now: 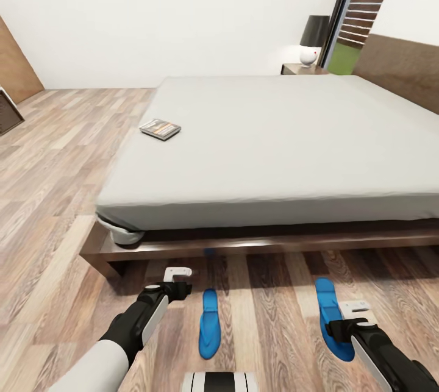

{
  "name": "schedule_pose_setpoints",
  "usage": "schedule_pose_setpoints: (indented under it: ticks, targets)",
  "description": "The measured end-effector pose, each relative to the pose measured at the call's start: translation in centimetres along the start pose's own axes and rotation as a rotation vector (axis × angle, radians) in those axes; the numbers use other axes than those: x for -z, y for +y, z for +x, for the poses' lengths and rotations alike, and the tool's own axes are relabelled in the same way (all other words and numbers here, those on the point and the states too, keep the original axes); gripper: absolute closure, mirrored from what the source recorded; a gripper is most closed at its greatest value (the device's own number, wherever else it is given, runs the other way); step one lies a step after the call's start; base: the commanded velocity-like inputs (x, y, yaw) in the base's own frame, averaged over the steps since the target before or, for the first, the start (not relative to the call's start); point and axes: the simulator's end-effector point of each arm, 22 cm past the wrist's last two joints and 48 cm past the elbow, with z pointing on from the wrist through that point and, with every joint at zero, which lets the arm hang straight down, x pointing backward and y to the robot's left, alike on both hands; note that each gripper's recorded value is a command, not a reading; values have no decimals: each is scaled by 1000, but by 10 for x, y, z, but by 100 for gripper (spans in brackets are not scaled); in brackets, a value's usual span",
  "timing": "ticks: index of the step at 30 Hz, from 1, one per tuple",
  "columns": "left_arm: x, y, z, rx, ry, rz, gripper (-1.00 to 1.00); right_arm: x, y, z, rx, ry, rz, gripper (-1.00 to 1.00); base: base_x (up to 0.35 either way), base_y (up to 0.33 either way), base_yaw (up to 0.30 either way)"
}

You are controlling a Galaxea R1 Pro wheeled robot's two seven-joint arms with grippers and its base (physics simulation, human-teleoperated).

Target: In the bedroom, move the book from the bed onto either nightstand, and place the two sandals side by side next to the bed.

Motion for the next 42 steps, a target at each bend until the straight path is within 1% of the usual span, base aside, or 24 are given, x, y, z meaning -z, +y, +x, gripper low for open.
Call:
schedule_pose_setpoints:
  ticks: [9,13,15,22,33,42]
  targets:
    - [0,0,0,0,0,0,-100,0,0,-1,-1,-1,-1,100,-56,276,157]
    - [0,0,0,0,0,0,-100,0,0,-1,-3,-2,0,100,-75,276,38]
    - [0,0,0,0,1,0,-100,2,1,-8,-5,-16,0,100,-77,276,3]
    - [0,-1,0,0,1,0,-100,3,0,-9,-5,-19,1,100,-43,280,1]
    - [0,-1,0,-1,0,2,-100,3,1,-9,-2,-20,0,100,122,307,0]
    - [0,-1,0,-1,-1,1,-100,3,1,-8,-1,-16,-1,100,25,161,0]
